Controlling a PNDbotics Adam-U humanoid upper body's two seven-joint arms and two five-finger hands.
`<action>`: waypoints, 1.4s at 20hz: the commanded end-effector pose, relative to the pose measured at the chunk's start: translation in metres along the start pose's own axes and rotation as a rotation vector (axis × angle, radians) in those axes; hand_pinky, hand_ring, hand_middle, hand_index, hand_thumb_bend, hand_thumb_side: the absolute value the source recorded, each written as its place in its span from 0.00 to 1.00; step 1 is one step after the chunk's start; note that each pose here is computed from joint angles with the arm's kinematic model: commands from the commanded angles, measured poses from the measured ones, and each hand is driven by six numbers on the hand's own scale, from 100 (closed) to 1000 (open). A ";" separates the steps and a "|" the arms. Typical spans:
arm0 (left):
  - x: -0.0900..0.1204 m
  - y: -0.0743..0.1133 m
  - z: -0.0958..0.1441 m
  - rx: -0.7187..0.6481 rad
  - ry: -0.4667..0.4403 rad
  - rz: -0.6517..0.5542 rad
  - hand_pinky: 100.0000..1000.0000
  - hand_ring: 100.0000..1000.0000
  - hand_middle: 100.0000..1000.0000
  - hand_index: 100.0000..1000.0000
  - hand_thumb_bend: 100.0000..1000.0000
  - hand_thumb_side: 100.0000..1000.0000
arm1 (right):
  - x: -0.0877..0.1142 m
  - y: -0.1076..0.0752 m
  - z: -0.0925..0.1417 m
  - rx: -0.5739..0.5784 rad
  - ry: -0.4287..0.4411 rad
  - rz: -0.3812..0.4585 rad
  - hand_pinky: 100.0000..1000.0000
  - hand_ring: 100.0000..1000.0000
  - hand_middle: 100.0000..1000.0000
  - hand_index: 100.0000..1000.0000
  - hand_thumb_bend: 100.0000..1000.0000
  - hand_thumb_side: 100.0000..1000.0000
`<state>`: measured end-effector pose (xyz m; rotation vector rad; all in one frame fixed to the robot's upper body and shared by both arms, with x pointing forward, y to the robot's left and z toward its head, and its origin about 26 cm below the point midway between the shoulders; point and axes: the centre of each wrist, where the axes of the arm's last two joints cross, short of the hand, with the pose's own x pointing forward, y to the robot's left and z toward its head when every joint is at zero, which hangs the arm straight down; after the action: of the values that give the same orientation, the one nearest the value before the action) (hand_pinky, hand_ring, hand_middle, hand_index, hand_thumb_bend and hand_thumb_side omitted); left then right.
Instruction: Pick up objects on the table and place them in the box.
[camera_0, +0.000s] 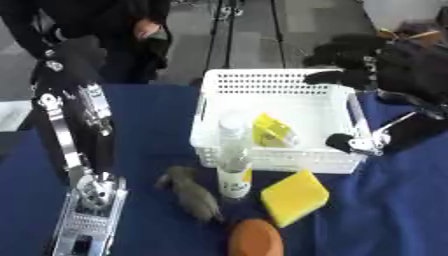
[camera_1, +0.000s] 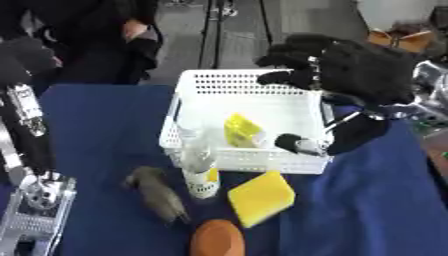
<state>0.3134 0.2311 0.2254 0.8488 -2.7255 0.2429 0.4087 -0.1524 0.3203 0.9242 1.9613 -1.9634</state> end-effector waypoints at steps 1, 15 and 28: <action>0.003 0.002 -0.005 0.001 -0.021 0.005 0.58 0.58 0.58 0.68 0.00 0.81 | 0.001 -0.001 -0.006 -0.009 0.007 0.006 1.00 1.00 0.93 0.94 0.41 1.00; 0.003 0.001 -0.006 0.009 -0.023 0.006 0.58 0.58 0.58 0.68 0.00 0.81 | 0.068 0.034 -0.008 -0.177 0.375 -0.393 0.92 1.00 0.79 0.95 0.53 1.00; 0.004 0.000 -0.006 0.010 -0.023 0.016 0.57 0.58 0.58 0.68 0.00 0.81 | 0.090 0.029 -0.017 -0.187 0.356 -0.476 0.92 1.00 0.79 0.92 0.60 1.00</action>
<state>0.3134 0.2309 0.2258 0.8440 -2.7271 0.2462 0.3652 -0.1170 0.2386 0.8860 2.7242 -1.9314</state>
